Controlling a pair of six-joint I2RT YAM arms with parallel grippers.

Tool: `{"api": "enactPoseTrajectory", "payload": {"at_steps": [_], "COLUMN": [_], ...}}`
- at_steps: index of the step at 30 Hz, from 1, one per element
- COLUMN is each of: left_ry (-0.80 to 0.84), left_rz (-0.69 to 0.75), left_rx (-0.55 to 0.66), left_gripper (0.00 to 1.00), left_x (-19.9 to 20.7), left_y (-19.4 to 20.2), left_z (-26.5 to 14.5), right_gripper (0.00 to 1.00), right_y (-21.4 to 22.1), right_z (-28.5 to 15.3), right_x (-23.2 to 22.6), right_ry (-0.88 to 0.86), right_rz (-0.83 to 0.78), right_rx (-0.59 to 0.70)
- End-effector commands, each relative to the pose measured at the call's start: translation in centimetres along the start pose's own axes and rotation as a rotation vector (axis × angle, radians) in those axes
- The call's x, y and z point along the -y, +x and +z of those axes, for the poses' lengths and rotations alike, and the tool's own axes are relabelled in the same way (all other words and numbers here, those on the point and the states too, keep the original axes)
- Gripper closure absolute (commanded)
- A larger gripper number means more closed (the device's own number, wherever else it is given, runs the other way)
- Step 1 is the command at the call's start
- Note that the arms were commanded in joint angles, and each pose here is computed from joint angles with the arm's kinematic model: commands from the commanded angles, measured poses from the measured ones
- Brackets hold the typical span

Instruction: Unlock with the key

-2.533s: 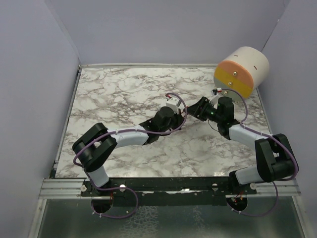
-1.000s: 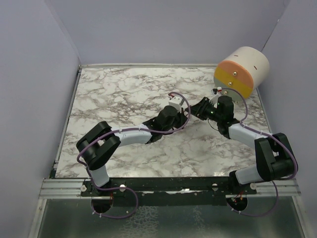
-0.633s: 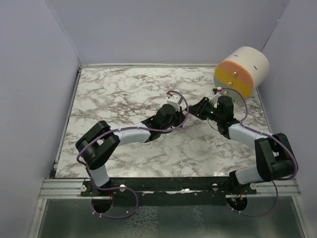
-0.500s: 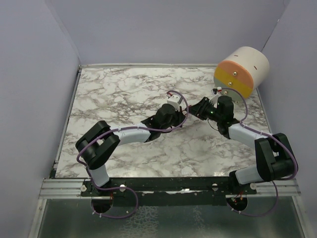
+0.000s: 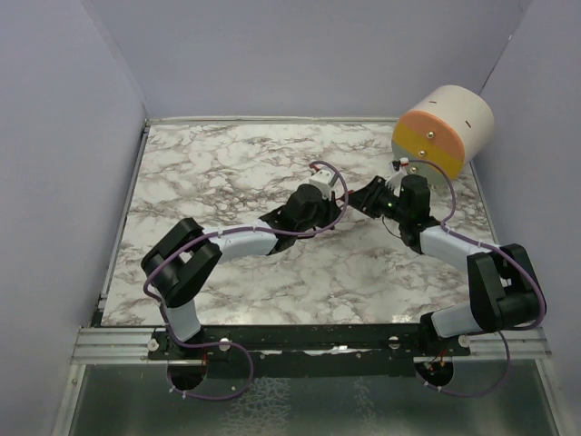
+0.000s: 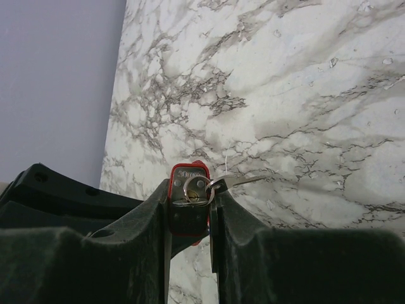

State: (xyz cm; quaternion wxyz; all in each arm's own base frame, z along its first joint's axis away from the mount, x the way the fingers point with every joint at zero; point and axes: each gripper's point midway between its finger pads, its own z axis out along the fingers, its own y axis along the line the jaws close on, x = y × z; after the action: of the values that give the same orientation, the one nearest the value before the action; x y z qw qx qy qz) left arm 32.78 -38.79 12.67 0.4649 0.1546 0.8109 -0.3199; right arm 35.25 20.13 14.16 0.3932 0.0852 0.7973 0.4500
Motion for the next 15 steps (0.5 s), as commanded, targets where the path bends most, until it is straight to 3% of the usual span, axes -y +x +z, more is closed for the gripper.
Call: {"api": "enactPoseTrajectory", "payload": {"at_steps": [1,15], "left_ry": [-0.081,-0.051], "left_rz": [0.047,0.149], "left_rx": [0.079,0.03], "left_gripper": [1.0,1.0], "left_x": [-2.7,-3.3], "left_y": [-3.0,-0.6], "left_z": [1.0,0.2], "right_gripper": [0.99,0.99], "right_y": [1.2,1.2], "right_z": [-0.4,-0.5], "right_x": [-0.3,-0.2], "right_ry": [-0.03,-0.059], "right_rz": [-0.014,0.011], "right_rx": [-0.057,-0.066]}}
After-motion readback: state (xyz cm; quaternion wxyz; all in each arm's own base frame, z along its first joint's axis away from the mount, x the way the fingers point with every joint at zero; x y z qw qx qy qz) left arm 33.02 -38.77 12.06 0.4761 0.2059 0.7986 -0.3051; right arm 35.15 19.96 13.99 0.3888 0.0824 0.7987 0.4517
